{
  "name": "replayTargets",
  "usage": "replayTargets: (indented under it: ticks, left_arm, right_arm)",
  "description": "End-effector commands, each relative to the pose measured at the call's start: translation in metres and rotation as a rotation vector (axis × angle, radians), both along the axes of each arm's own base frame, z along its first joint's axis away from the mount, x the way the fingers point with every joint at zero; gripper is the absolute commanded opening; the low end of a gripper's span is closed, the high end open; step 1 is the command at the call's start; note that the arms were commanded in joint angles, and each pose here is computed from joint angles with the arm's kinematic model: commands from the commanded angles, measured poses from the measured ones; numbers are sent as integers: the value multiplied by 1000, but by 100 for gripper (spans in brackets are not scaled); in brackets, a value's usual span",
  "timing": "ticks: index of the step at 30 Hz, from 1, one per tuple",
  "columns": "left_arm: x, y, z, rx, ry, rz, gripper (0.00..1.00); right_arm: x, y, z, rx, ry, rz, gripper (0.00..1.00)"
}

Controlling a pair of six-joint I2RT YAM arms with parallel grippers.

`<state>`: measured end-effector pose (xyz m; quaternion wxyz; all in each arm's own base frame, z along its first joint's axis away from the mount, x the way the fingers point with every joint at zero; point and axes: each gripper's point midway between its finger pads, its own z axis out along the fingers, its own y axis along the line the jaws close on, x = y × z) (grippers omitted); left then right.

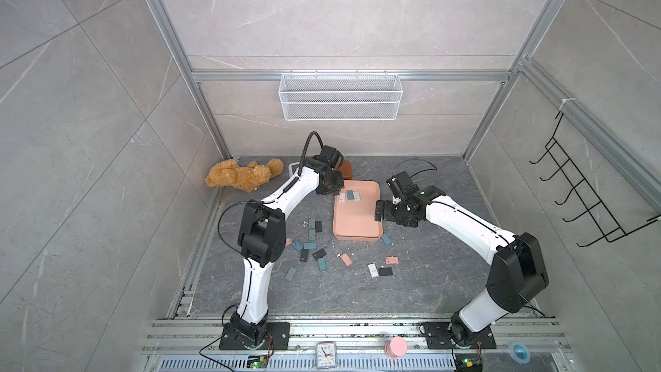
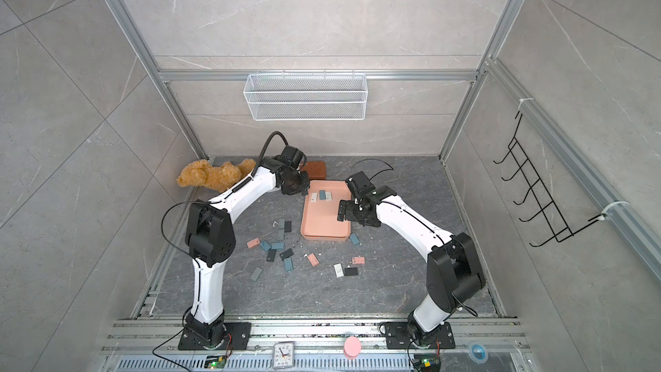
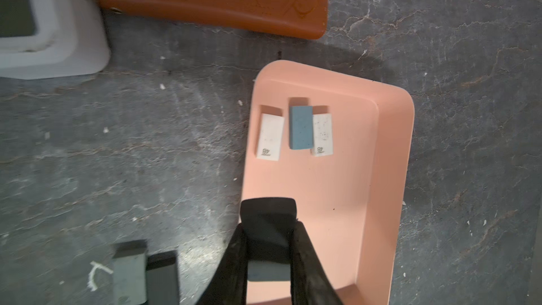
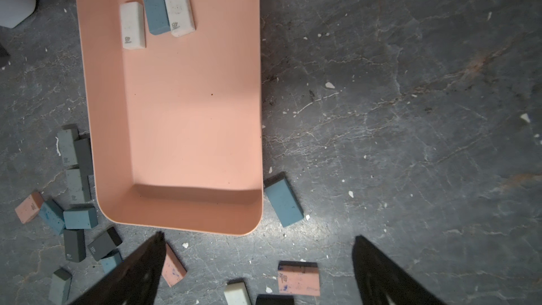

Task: Put the eraser in the storage box
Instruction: Place the eraser in the storage box.

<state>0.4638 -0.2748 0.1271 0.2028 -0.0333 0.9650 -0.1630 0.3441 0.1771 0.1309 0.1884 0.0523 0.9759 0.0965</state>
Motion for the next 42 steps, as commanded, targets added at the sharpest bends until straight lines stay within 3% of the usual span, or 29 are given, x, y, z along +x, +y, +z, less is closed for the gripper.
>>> replayTargets:
  ticks: [1,13,23,42]
  left_arm:
    - [9,-26,0,-64,0,-17,15]
    - [42,-81,-32,-183,21,-17,15]
    - [53,-111,-47,-250,16,-28,16]
    - [43,-113,-75,-206,69,-38,17]
  right_arm:
    - [-7,-9,4,21,19,-34,100]
    - [-8,-25,-5,30,55,-88,100]
    - [-14,-39,-13,15,78,-113,100]
    - [-15,-49,-19,3,99,-129,99]
